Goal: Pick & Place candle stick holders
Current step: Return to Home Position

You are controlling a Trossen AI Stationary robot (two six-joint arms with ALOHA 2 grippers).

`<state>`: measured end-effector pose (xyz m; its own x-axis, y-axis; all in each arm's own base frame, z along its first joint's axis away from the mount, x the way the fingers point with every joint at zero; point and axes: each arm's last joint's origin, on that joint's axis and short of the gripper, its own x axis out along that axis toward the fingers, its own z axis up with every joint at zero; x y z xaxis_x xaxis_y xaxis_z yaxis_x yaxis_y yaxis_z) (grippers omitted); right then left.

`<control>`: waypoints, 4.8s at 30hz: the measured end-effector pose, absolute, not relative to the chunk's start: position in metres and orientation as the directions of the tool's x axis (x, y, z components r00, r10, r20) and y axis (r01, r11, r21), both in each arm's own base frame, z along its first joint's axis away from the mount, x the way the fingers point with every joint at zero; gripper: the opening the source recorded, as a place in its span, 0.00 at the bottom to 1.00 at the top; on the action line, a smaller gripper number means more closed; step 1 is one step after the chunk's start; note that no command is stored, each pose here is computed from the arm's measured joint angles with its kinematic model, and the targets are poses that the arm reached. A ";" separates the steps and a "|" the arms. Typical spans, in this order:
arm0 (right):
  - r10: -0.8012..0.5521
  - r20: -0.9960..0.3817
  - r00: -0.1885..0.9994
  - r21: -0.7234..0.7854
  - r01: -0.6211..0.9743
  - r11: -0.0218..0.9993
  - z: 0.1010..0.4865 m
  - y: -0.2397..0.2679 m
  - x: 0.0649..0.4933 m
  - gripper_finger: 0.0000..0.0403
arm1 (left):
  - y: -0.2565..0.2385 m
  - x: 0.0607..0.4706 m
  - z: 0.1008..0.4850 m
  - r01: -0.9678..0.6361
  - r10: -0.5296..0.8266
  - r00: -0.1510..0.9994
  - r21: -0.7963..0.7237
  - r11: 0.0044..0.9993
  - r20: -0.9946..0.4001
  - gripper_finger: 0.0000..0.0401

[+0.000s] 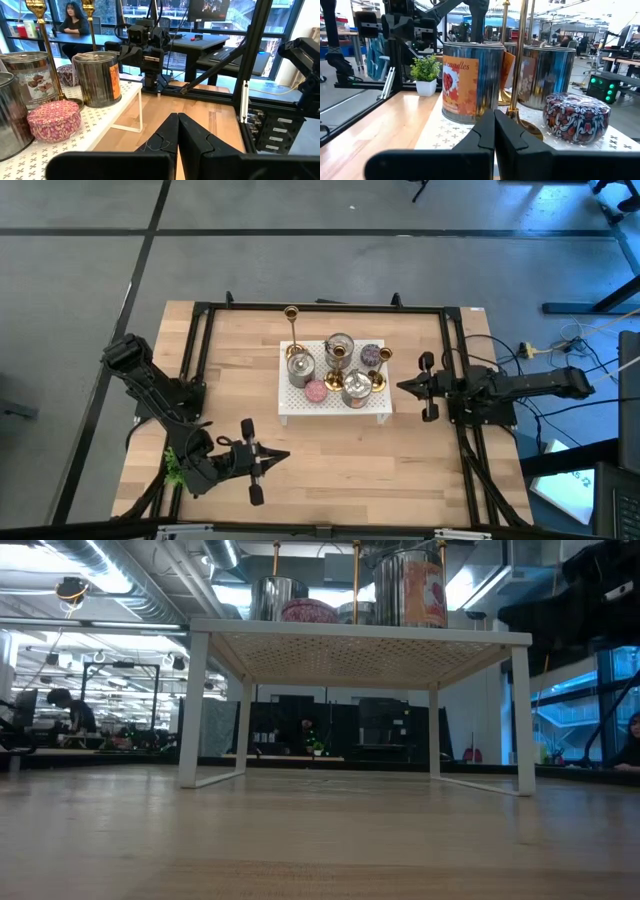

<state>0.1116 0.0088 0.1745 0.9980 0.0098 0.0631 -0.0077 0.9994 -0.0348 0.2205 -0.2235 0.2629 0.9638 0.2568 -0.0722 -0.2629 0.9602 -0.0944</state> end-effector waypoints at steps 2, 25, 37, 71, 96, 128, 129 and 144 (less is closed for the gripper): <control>0.010 0.062 0.998 -0.035 -0.008 0.999 0.174 0.009 0.111 0.00 | -0.223 0.220 0.263 -0.263 0.257 0.964 -0.093 0.960 -0.073 0.00; -0.114 -0.192 0.975 -0.006 0.115 0.993 0.150 -0.002 0.110 0.00 | -0.223 0.220 0.260 -0.268 0.261 0.961 -0.087 0.959 -0.088 0.00; -0.114 -0.198 0.974 0.000 0.116 0.993 0.149 -0.002 0.110 0.00 | -0.222 0.219 0.254 -0.223 0.216 0.967 -0.034 0.974 -0.136 0.00; -0.105 -0.199 0.974 0.072 0.122 0.990 0.149 -0.002 0.110 0.00 | -0.158 0.227 0.265 0.014 -0.008 0.992 0.042 0.999 -0.124 0.00; -0.106 -0.199 0.974 0.072 0.122 0.990 0.149 -0.002 0.110 0.00 | -0.059 0.116 0.192 0.179 -0.146 0.955 -0.108 0.978 0.259 0.00; -0.106 -0.198 0.974 0.071 0.122 0.990 0.150 -0.002 0.110 0.00 | -0.018 0.120 0.165 0.145 -0.148 0.988 -0.069 0.987 -0.036 0.00; -0.106 -0.198 0.974 0.071 0.122 0.990 0.150 -0.002 0.110 0.00 | -0.017 0.120 0.163 0.129 -0.133 0.990 -0.081 0.988 -0.054 0.00; -0.106 -0.198 0.974 0.071 0.123 0.990 0.150 -0.002 0.110 0.00 | -0.019 0.117 0.149 0.136 -0.154 0.967 -0.100 0.986 -0.204 0.00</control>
<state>0.1104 -0.0020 0.1496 0.9743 -0.1063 -0.1984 0.1225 0.9899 0.0712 0.1175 -0.0193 0.1489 0.9668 -0.1538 -0.2041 0.1358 0.9857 -0.0996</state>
